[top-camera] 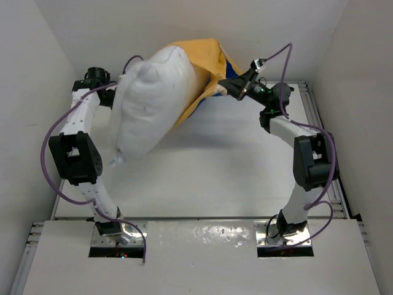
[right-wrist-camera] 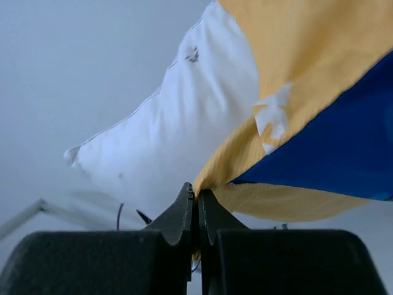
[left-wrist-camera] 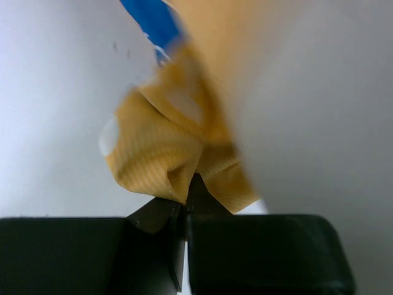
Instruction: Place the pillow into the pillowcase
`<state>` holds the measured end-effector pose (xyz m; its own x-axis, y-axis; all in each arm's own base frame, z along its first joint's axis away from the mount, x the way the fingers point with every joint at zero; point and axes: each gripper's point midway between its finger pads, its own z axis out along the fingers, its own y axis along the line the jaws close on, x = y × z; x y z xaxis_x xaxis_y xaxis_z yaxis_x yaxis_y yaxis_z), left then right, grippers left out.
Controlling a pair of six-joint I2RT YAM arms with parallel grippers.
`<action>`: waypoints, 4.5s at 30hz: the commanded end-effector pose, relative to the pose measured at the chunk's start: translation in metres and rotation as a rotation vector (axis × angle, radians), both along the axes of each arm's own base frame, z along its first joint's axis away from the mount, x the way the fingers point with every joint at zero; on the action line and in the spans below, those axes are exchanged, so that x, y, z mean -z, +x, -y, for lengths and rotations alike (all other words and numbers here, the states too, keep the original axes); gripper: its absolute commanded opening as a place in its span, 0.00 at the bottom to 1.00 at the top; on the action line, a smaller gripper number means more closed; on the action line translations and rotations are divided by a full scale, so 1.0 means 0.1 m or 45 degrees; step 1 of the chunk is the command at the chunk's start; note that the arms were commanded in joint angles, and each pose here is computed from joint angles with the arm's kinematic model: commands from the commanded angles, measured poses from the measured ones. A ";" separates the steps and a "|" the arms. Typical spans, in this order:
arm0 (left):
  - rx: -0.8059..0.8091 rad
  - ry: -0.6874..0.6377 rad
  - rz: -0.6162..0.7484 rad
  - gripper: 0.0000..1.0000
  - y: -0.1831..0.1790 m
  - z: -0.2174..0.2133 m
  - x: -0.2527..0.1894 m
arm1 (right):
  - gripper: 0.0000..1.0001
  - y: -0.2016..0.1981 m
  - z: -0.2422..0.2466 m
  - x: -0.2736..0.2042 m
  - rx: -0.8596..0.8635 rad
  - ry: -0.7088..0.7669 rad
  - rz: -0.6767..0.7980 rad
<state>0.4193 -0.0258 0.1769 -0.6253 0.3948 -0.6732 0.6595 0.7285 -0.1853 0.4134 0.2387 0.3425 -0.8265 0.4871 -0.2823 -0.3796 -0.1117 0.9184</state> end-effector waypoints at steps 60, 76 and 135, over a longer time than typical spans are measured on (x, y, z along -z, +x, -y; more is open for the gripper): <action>-0.306 -0.136 1.479 0.00 0.07 0.05 -4.35 | 0.00 -0.61 0.92 -2.27 0.892 -0.788 0.866; -0.355 -0.183 1.449 0.00 0.38 0.07 -4.22 | 0.00 -0.04 0.93 -2.61 0.930 -0.740 0.860; -0.248 -0.003 1.269 0.00 0.40 0.54 -3.52 | 0.00 -0.23 1.15 -1.97 1.124 -0.737 0.852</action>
